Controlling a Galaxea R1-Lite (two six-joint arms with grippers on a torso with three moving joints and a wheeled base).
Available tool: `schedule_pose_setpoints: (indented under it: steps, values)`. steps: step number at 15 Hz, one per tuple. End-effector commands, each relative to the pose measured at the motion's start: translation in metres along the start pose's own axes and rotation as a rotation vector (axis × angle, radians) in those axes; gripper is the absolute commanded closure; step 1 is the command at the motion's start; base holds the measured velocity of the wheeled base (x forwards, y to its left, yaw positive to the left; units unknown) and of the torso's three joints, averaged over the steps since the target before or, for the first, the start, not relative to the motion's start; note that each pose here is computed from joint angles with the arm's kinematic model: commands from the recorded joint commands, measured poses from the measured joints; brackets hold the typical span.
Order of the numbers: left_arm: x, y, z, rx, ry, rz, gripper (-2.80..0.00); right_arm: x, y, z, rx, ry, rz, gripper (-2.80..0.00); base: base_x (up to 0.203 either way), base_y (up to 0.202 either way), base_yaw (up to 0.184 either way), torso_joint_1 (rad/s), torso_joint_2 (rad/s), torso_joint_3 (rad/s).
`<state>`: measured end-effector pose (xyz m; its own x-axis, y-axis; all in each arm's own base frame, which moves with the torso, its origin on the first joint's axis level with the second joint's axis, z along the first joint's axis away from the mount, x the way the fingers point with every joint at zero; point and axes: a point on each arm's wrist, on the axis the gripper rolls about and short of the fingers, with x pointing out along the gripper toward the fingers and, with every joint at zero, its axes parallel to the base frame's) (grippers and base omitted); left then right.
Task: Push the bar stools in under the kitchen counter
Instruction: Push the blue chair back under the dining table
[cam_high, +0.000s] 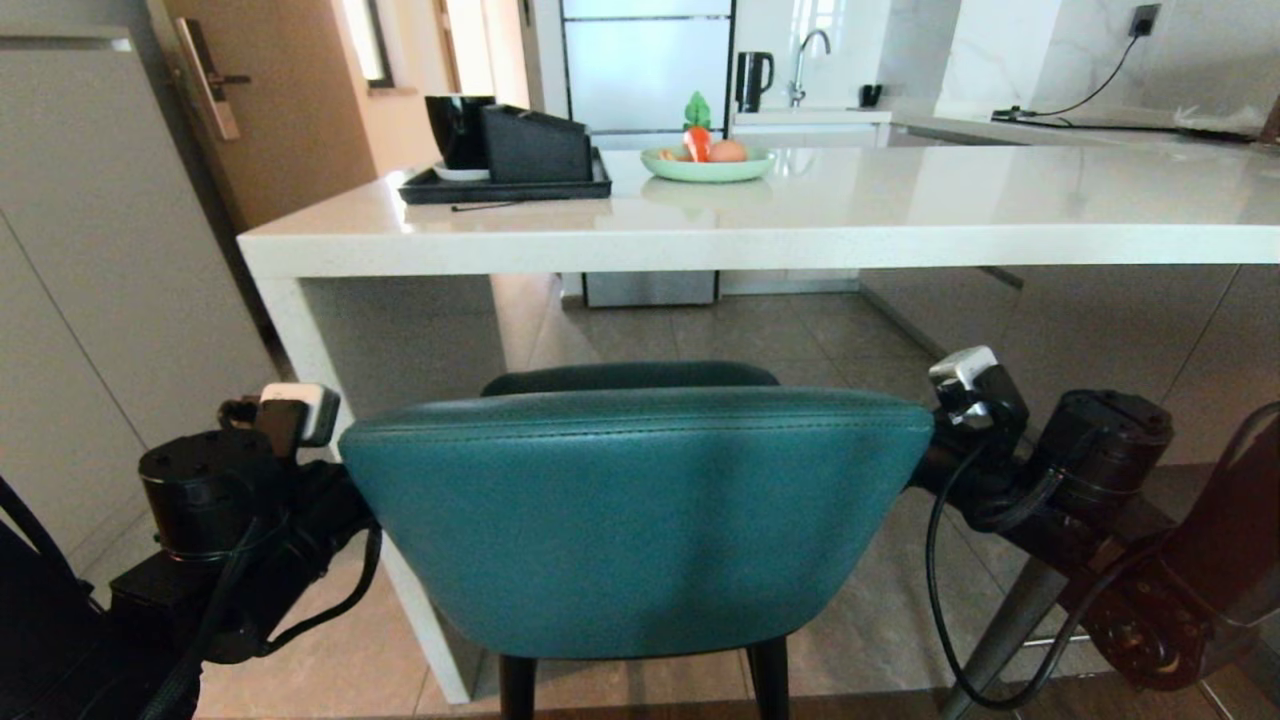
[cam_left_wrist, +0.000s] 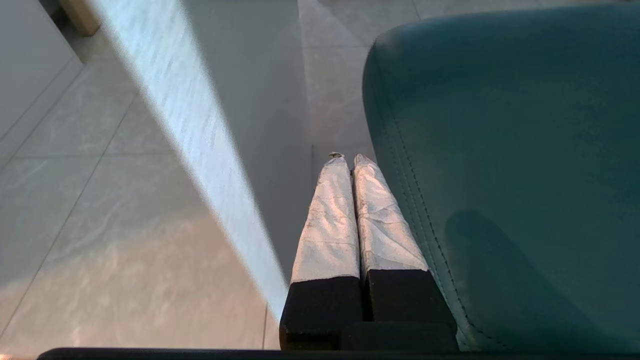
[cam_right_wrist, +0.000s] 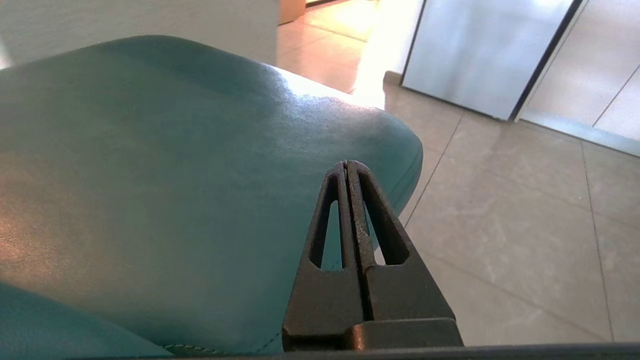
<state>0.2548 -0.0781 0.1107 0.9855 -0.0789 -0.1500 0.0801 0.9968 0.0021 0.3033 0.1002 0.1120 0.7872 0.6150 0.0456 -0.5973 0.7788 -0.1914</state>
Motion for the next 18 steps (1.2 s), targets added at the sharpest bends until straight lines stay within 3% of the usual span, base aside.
schedule_pose_setpoints:
  steps: [1,13,18]
  values:
    - [0.0,0.0,0.0,0.0,-0.001,0.0,0.0,0.0,0.0,-0.001,-0.002,-0.002,0.0,0.0,0.2,0.0,0.002,0.007,0.0,-0.002]
    - [0.001,0.0,0.003,-0.007,-0.016,-0.001,0.0,0.0,0.0,-0.001,-0.002,-0.002,0.0,0.0,0.186,0.0,0.0,0.002,0.0,0.002]
    - [-0.011,0.0,0.004,-0.04,-0.018,-0.014,0.0,-0.009,0.004,-0.005,0.009,0.027,0.006,0.0,0.024,0.0,0.001,0.002,0.0,0.0]
